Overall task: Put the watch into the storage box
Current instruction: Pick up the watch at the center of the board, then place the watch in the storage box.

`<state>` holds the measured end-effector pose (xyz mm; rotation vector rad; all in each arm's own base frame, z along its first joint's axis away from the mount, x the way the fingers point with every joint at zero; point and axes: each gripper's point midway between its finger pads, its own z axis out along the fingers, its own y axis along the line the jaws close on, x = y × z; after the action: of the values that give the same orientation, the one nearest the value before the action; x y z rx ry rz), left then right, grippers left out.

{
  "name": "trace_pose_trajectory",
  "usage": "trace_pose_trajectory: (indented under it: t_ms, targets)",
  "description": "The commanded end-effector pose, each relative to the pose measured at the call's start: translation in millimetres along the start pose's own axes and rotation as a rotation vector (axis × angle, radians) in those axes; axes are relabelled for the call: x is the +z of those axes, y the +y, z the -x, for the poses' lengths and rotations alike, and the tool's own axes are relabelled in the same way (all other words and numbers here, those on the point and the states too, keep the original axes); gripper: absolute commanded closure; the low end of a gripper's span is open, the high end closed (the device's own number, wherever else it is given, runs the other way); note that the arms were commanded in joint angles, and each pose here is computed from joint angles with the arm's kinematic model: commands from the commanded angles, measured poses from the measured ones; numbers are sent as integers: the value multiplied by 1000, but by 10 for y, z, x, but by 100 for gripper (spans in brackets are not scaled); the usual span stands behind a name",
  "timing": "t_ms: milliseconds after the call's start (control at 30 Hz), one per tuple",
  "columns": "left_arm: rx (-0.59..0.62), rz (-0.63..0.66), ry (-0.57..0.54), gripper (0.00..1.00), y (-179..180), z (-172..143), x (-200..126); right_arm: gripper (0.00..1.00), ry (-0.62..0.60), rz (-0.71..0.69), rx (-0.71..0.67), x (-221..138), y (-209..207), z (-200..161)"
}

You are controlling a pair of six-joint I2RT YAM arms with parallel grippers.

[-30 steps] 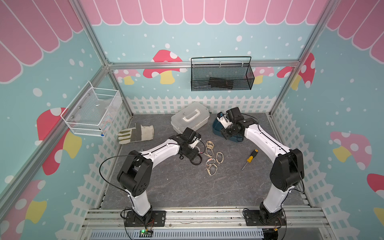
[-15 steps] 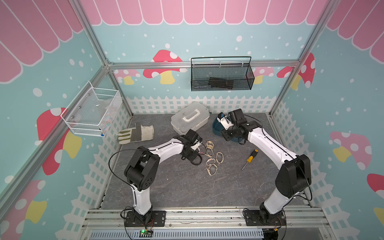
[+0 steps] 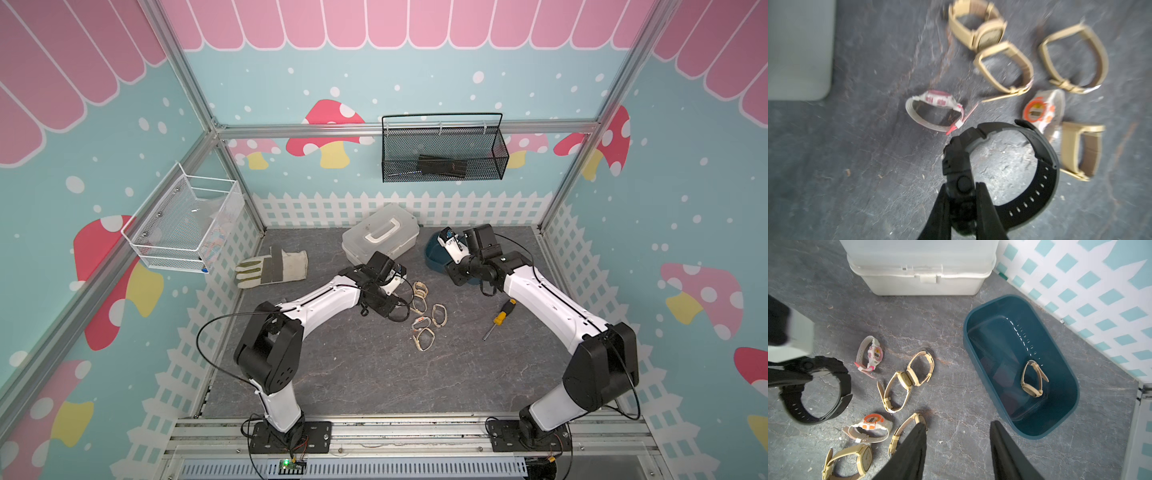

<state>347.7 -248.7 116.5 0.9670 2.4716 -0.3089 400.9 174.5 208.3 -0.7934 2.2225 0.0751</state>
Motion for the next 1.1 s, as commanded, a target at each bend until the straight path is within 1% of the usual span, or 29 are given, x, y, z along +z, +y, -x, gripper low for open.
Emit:
trace_pose_trajectory:
  t_ms: [0, 67, 100, 167, 267, 333, 500, 567, 767, 933, 1067]
  targets:
    - [-1, -19, -333, 93, -62, 749, -492, 47, -172, -102, 25, -267, -147, 240]
    - [-55, -10, -460, 94, 17, 1072, -558, 46, -214, -158, 28, -374, -216, 211]
    - [-69, -8, -498, 94, 51, 1205, -560, 45, -225, -188, 38, -422, -257, 187]
    - [-102, -10, -539, 95, 114, 1464, -435, 45, -253, -244, 71, -541, -323, 108]
    - [-135, -49, -570, 97, 157, 1817, -202, 45, -315, -275, 120, -720, -330, 9]
    - [-154, -91, -569, 97, 150, 2023, -23, 45, -349, -281, 140, -817, -306, -57]
    - [-211, -123, -556, 97, 249, 2403, 403, 44, -365, -288, 159, -919, -247, -240]
    - [-228, -128, -544, 97, 281, 2484, 583, 44, -349, -273, 163, -909, -205, -296]
    - [-252, -126, -544, 96, 344, 2665, 907, 44, -319, -250, 164, -886, -111, -437]
    - [-258, -132, -524, 93, 352, 2647, 1157, 44, -299, -233, 169, -854, -57, -521]
    - [-260, -126, -507, 91, 367, 2590, 1287, 44, -283, -213, 169, -804, -10, -542]
